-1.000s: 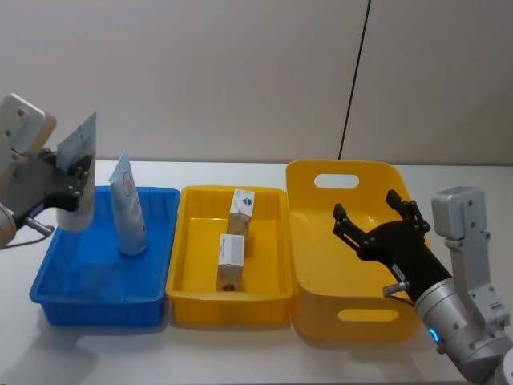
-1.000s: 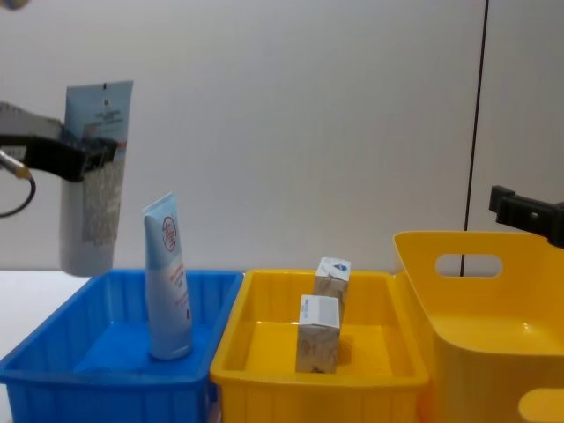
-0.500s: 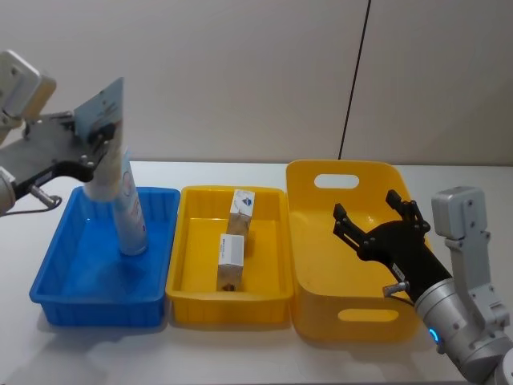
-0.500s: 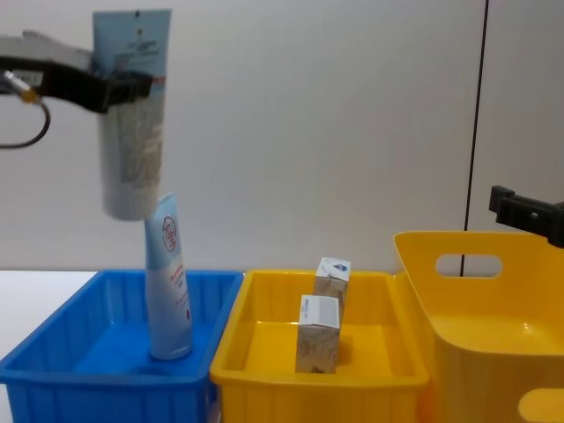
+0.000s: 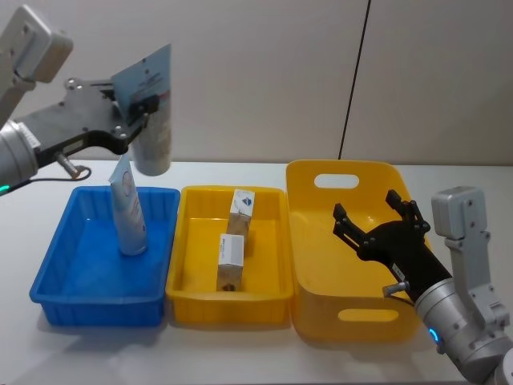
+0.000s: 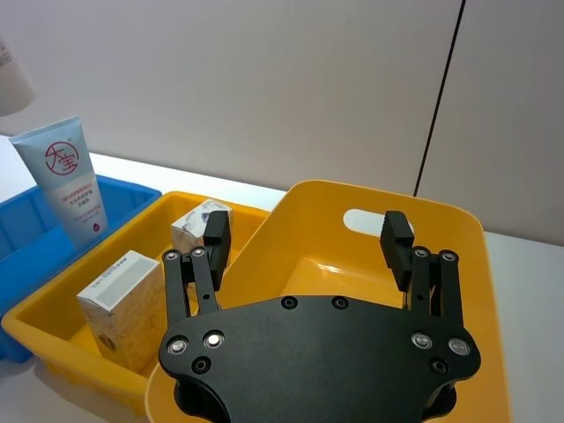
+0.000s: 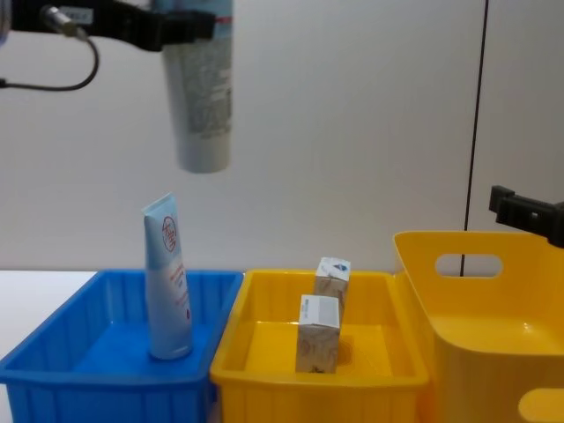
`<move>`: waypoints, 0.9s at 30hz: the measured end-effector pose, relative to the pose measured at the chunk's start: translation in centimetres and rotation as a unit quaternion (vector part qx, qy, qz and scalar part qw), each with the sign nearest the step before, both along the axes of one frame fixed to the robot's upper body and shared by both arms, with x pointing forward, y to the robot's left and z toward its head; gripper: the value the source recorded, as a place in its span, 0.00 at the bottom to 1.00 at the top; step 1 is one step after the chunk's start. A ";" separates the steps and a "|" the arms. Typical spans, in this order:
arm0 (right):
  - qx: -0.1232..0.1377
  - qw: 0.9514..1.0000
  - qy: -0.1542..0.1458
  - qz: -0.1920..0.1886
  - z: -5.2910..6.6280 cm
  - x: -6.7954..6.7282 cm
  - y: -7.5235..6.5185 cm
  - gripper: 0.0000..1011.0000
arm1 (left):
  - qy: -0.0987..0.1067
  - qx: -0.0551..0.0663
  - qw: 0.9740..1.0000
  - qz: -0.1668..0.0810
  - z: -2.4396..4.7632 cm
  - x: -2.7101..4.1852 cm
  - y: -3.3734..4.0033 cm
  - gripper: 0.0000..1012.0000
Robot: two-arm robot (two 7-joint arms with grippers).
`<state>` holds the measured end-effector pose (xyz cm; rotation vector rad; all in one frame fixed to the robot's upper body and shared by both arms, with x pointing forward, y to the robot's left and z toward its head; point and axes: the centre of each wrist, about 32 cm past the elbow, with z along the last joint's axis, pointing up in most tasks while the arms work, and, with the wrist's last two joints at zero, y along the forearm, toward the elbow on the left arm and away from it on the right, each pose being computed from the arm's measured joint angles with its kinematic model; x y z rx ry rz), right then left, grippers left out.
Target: Bimanual collaborative sorting of washing and personal care products
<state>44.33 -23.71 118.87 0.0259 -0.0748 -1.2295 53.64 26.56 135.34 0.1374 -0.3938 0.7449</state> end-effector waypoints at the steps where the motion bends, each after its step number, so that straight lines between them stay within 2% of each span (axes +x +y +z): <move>1: 0.000 1.000 0.000 0.000 0.0 0.0 0.0 0.99 | -0.001 -0.001 1.000 -0.006 0.10 0.15 -0.08 0.21; 3: 0.000 1.000 0.000 0.000 0.0 0.0 0.0 0.99 | -0.002 -0.005 1.000 -0.026 0.43 0.73 -0.38 0.21; 6: 0.000 1.000 0.000 0.000 0.0 0.0 0.0 0.99 | -0.003 -0.008 0.999 -0.045 0.64 1.25 -0.63 0.21; 7: 0.000 1.000 0.000 0.000 0.0 0.0 0.0 0.99 | -0.004 -0.009 0.998 -0.057 0.80 1.65 -0.86 0.21; 10: 0.000 1.000 0.000 0.000 0.0 0.0 0.0 0.99 | -0.004 -0.012 0.997 -0.075 0.93 2.21 -1.15 0.21; 13: 0.000 1.000 0.000 0.000 0.0 0.0 0.0 0.99 | -0.004 -0.015 0.995 -0.100 1.09 3.03 -1.55 0.21; 17: 0.000 1.000 0.000 0.000 0.0 0.0 0.0 0.99 | -0.002 -0.019 0.991 -0.132 1.14 4.06 -2.11 0.21; 20: 0.000 1.000 0.000 0.000 0.0 0.0 0.0 0.99 | 0.002 -0.022 0.987 -0.156 1.06 4.92 -2.54 0.21; 21: 0.000 1.000 0.000 0.000 0.0 0.0 0.0 0.99 | 0.004 -0.024 0.985 -0.169 1.01 5.32 -2.76 0.21; 26: 0.000 1.000 0.000 0.000 0.0 0.0 0.0 0.99 | 0.012 -0.027 0.980 -0.197 0.68 6.41 -3.41 0.21; 27: 0.000 1.000 0.000 0.000 0.0 0.0 0.0 0.99 | 0.013 -0.027 0.978 -0.206 0.64 6.71 -3.57 0.21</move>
